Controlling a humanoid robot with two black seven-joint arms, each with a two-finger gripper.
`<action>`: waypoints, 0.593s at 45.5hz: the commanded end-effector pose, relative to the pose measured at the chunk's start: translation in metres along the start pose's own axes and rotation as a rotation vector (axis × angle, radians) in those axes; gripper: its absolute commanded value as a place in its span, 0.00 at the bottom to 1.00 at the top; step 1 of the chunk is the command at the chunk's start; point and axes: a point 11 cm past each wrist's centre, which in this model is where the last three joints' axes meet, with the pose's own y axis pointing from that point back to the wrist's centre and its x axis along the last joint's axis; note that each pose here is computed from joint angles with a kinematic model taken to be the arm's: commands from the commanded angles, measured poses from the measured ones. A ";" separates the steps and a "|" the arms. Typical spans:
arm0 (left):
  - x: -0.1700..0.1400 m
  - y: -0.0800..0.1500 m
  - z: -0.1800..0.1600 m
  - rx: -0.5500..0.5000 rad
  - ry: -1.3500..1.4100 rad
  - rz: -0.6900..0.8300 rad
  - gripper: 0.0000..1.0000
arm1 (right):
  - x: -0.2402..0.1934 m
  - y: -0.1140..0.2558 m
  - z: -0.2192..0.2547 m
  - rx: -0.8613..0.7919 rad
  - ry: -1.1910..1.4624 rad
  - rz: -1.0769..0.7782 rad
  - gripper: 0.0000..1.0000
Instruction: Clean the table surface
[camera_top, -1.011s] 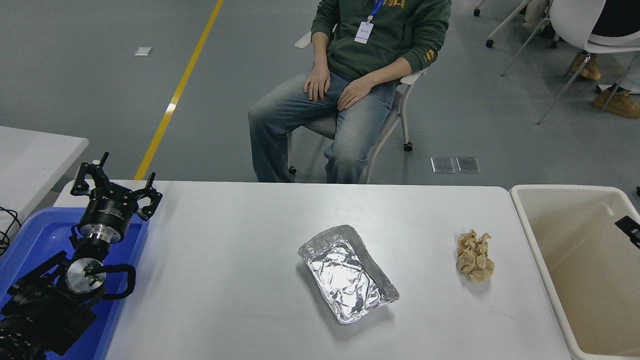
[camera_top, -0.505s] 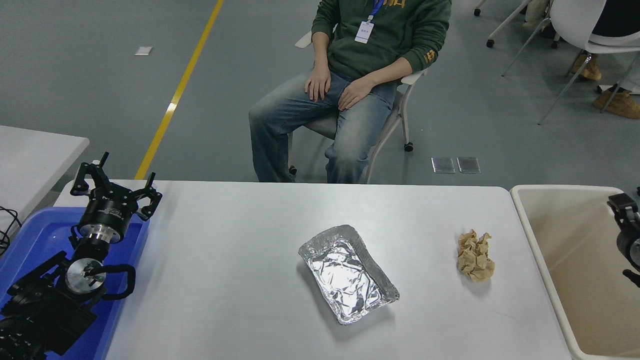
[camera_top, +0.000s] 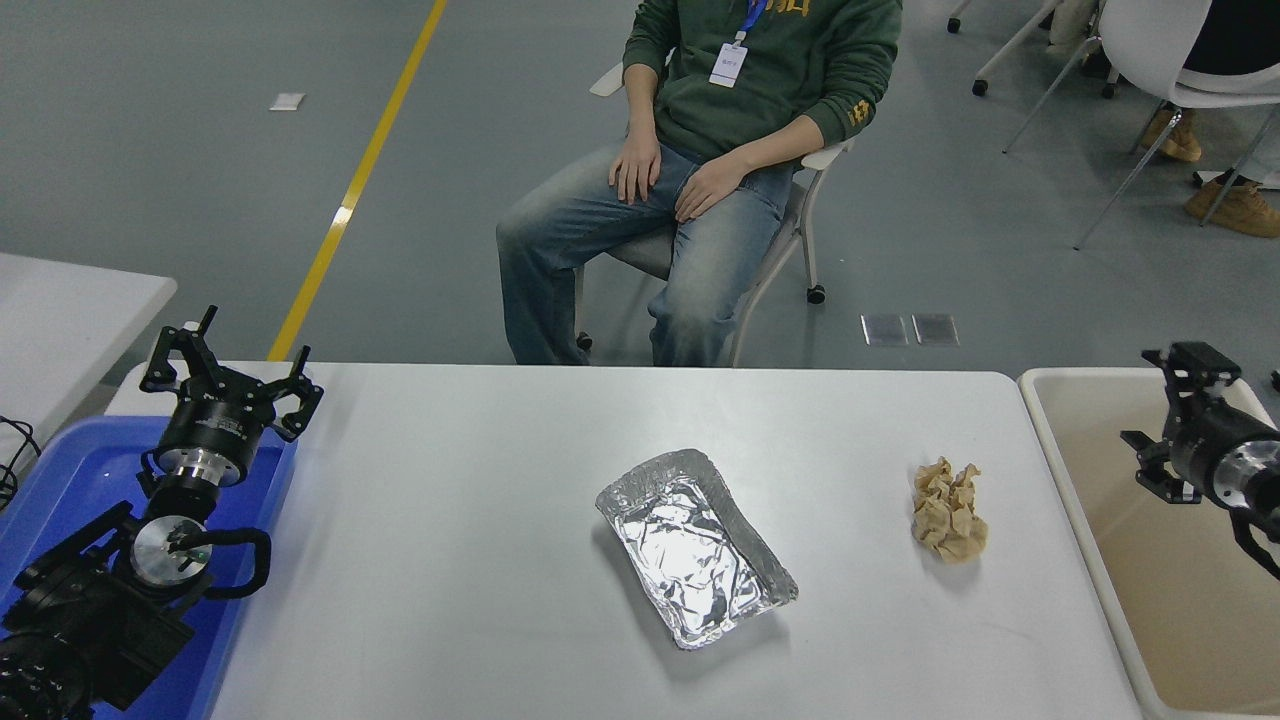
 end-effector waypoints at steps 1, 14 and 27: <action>0.000 0.000 0.000 0.000 0.001 -0.001 1.00 | -0.035 0.010 -0.009 0.029 -0.038 -0.156 1.00; 0.000 0.000 0.000 0.000 0.000 0.000 1.00 | -0.076 -0.003 -0.015 0.197 -0.199 -0.178 1.00; 0.000 0.000 0.000 0.000 0.001 -0.001 1.00 | -0.124 -0.022 -0.003 0.295 -0.351 -0.137 1.00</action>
